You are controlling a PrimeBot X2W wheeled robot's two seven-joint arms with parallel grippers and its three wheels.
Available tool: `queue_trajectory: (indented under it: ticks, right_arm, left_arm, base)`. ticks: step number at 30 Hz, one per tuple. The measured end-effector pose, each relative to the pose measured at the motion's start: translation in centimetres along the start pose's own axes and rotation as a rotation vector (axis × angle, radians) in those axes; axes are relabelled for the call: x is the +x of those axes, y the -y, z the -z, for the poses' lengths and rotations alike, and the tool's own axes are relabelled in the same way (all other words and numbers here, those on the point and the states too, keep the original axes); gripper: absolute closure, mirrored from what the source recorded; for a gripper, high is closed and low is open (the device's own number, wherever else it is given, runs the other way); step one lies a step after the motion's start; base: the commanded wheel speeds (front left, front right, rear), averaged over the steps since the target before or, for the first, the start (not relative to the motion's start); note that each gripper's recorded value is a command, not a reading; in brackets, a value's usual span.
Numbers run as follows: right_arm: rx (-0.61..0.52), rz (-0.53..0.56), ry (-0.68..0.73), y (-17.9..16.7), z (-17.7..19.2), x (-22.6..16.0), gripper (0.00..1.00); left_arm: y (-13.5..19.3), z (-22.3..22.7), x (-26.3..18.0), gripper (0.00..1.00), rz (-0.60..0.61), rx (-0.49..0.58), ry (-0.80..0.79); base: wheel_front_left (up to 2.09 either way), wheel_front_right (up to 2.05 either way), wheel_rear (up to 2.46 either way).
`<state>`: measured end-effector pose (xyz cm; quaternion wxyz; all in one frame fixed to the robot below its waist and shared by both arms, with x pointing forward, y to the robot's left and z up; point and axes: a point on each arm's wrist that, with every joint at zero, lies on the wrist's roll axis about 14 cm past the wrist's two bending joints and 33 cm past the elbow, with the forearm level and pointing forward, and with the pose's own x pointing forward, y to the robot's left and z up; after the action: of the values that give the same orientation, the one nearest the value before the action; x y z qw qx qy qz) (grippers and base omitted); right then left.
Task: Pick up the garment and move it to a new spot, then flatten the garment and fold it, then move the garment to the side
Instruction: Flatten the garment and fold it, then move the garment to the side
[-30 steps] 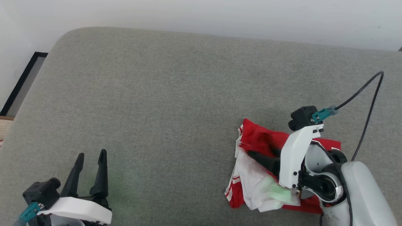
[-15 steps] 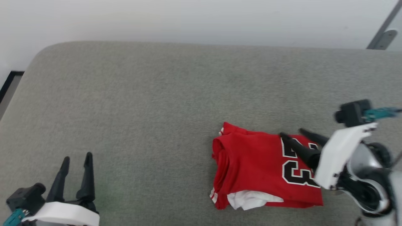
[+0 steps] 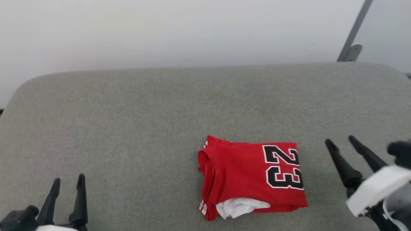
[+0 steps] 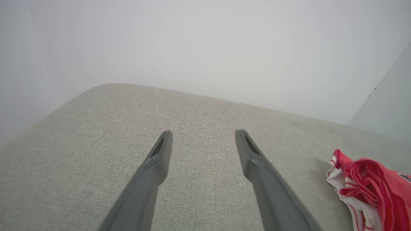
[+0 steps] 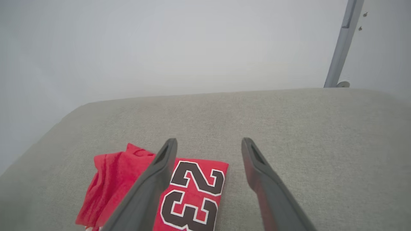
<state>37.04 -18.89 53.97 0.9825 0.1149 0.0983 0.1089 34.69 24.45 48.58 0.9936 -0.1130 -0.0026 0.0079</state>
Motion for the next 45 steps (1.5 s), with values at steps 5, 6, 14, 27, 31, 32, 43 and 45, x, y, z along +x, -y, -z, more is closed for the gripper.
queue_trajectory:
  ticks: [5,6,14,27,31,32,43,45]
  right_arm:
    - [-0.078,0.048,0.133,2.0,-0.4,-1.9,0.0]
    - [-0.087,0.06,0.154,2.5,-0.4,-2.2,0.0]
    - [-0.147,0.118,0.231,4.8,1.1,-4.0,0.0]
    - [-0.078,0.21,0.211,7.5,4.2,-5.4,0.0]
    - [-0.062,0.222,0.238,7.2,3.8,-5.3,0.0]
    - [-0.057,0.227,0.239,7.2,3.9,-5.3,0.0]
    - [-0.04,0.237,0.241,6.7,4.5,-5.3,0.0]
    - [-0.038,0.238,0.241,6.7,4.5,-5.3,0.0]
  left_arm:
    - [0.9,0.3,-0.3,0.0,0.035,0.009,-0.012]
    - [1.0,0.4,-0.4,0.0,0.037,0.01,-0.016]
    - [1.1,1.2,-1.1,0.0,0.052,0.02,-0.048]
    - [0.8,1.8,-1.8,0.0,0.053,0.022,-0.07]
    - [0.7,1.5,-1.7,0.0,0.039,0.008,-0.056]
    - [0.7,1.5,-1.7,0.0,0.036,0.006,-0.053]
    - [1.0,0.7,-1.1,0.0,0.048,0.02,-0.03]
    - [1.1,0.6,-1.0,0.0,0.052,0.021,-0.028]
  base:
    - [0.0,0.0,0.0]
    - [0.0,0.0,0.0]
    - [0.0,0.0,0.0]
    - [0.0,0.0,0.0]
    - [0.0,0.0,0.0]
    - [0.0,0.0,0.0]
    - [0.0,0.0,0.0]
    - [0.0,0.0,0.0]
